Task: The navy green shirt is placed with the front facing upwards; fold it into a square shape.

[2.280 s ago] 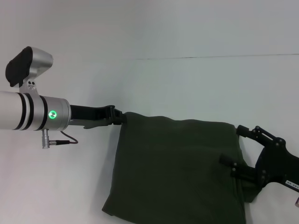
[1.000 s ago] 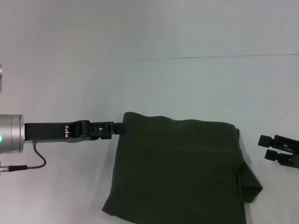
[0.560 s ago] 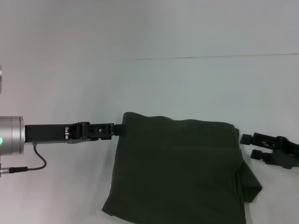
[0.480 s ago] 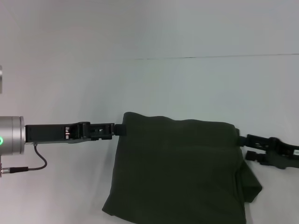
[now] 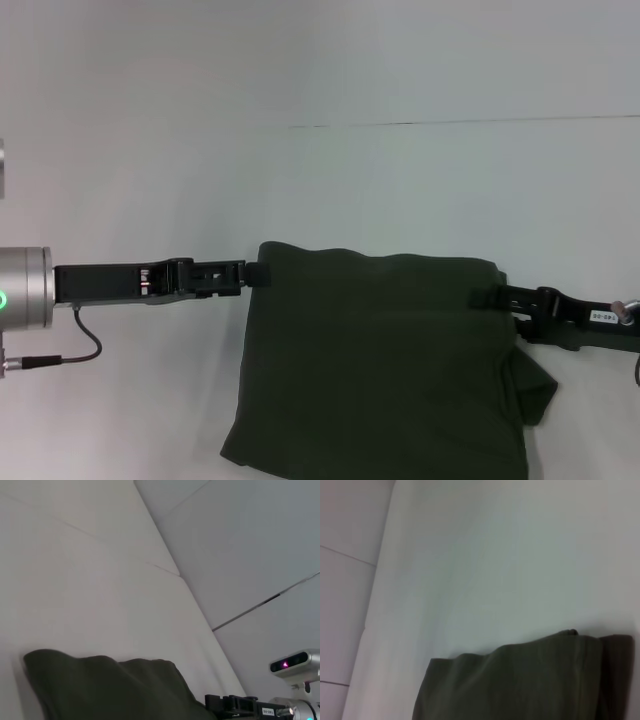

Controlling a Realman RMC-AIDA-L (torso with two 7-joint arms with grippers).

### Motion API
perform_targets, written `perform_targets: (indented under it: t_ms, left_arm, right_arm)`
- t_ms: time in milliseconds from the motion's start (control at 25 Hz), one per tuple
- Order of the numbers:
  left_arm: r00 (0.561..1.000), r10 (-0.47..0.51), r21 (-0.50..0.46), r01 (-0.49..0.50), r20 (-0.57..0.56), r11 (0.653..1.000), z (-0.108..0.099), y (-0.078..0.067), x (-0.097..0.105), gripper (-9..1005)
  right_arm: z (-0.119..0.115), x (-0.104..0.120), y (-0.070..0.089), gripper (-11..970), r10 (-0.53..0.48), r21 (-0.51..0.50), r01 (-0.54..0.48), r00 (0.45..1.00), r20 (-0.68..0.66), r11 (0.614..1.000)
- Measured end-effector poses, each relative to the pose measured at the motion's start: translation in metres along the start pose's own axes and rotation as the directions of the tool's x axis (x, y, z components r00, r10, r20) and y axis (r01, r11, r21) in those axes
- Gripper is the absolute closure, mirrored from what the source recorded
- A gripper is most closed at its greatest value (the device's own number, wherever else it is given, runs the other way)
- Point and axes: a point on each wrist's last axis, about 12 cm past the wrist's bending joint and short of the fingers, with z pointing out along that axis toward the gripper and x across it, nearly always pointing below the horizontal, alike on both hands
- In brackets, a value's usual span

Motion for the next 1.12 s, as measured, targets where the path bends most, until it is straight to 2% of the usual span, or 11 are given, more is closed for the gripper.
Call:
perform_targets:
  t_ms: [520, 720, 920, 1120]
  left_arm:
    - [0.999, 0.001, 0.005, -0.001, 0.038, 1.000, -0.003, 0.001, -0.002, 109]
    - [0.999, -0.001, 0.002, 0.001, 0.054, 1.000, -0.006, 0.002, 0.000, 108]
    - [0.996, 0.027, -0.002, -0.027, 0.083, 1.000, -0.012, 0.003, -0.001, 108]
    - [0.987, 0.122, -0.034, -0.119, 0.109, 0.992, -0.027, 0.004, -0.005, 108]
  right_arm:
    - [0.020, -0.018, 0.021, 45, -0.101, -0.015, 0.101, 0.995, 0.017, 0.995]
    - [0.021, -0.022, 0.022, 45, -0.124, -0.014, 0.124, 0.992, 0.032, 0.992]
    - [0.001, -0.028, 0.013, 45, -0.127, 0.009, 0.127, 0.987, 0.093, 0.992]
    - [-0.037, -0.035, 0.001, 45, -0.159, 0.008, 0.162, 0.963, 0.215, 0.987]
